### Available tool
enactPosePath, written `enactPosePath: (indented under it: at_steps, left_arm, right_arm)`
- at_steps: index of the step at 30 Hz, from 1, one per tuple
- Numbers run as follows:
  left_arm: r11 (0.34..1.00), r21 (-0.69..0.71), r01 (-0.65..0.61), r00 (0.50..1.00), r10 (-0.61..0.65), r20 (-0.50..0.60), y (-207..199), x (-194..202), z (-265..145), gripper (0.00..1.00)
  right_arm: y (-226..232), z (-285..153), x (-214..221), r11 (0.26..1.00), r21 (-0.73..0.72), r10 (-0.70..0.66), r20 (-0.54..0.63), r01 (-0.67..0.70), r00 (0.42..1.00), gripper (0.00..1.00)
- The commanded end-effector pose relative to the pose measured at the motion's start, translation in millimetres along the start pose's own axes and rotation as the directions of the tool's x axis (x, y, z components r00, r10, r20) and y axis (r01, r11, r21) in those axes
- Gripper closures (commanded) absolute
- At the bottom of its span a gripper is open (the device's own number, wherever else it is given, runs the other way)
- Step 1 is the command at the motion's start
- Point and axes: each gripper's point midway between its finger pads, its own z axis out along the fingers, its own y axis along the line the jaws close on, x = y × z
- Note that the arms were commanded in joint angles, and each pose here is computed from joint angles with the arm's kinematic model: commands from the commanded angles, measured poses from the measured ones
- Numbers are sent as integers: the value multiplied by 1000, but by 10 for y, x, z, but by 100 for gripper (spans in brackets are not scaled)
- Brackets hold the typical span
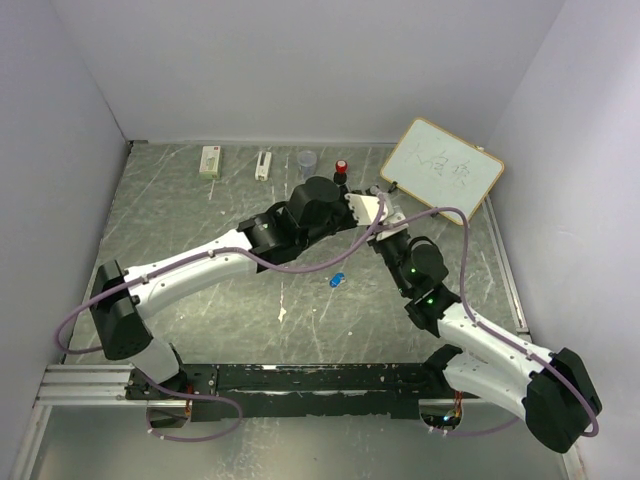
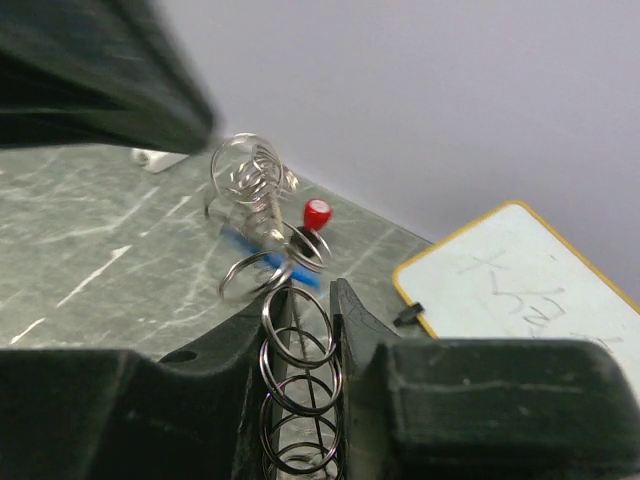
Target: Put the keys on the keyring
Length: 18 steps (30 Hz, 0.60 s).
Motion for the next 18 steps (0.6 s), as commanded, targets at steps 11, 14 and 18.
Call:
enactPosePath:
  at_steps: [11,14,18]
  left_arm:
    - [974,-227,2,999,8,45,566,-51,-347,93]
    - [957,-282,68,996,-49,73,651,-49,-373,93]
    - [945,-255,205,976,-179,121,641,11,-359,93]
  right_arm:
    - [-237,-41,-228,991,96,83,98,-92,992,100]
    - [-181,-54,-262,993,60,92,113,-99,989,100]
    - [-120,-91,-339,995,15,92,155,-96,984,100]
